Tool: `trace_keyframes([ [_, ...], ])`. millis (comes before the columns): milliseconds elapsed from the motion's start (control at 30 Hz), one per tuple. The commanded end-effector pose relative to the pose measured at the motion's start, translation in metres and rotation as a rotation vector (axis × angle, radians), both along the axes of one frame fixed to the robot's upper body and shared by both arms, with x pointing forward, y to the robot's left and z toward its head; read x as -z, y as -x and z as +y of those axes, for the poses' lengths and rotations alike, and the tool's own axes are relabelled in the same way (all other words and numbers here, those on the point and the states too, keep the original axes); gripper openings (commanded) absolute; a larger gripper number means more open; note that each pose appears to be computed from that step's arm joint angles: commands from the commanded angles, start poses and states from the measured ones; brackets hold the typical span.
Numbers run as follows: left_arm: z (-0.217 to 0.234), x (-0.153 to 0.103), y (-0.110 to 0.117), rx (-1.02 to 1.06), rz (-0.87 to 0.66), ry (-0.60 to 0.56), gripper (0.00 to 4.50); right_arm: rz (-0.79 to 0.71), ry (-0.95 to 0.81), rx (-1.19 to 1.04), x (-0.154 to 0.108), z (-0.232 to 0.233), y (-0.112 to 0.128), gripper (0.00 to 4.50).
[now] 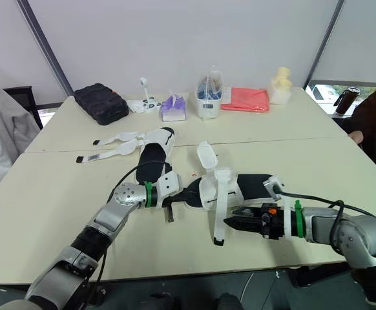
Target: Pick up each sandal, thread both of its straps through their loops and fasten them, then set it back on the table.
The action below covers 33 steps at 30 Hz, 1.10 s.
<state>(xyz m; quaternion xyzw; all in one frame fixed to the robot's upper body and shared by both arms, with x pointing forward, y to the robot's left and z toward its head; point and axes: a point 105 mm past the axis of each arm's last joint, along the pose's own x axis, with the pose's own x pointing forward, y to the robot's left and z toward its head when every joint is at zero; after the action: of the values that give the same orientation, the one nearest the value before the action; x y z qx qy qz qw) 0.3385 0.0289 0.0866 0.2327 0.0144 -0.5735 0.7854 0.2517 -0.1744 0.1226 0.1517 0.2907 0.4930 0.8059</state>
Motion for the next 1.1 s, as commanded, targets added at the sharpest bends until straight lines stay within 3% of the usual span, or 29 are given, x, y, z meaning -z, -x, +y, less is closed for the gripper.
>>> trace_keyframes([
  [33,0.000,0.006,0.003,0.005,0.018,-0.020,0.00,-0.032,0.013,0.009,-0.007,-0.006,-0.003,3.43],
  [533,-0.003,0.005,0.003,0.016,0.015,-0.025,0.00,0.082,-0.052,-0.043,0.037,0.037,-0.004,3.43],
  [633,-0.001,0.006,0.003,0.010,0.016,-0.025,0.00,0.056,-0.064,-0.017,0.038,0.041,-0.011,2.57],
  [800,-0.002,0.007,0.004,0.006,0.018,-0.024,0.00,0.037,-0.073,0.008,0.037,0.042,-0.016,0.05],
  [933,-0.002,0.007,0.004,0.006,0.018,-0.024,0.00,0.035,-0.075,0.013,0.037,0.041,-0.017,0.05],
  [1100,-0.005,0.009,0.005,0.012,0.020,-0.024,0.00,0.020,-0.102,-0.074,0.006,0.037,-0.009,0.05],
])
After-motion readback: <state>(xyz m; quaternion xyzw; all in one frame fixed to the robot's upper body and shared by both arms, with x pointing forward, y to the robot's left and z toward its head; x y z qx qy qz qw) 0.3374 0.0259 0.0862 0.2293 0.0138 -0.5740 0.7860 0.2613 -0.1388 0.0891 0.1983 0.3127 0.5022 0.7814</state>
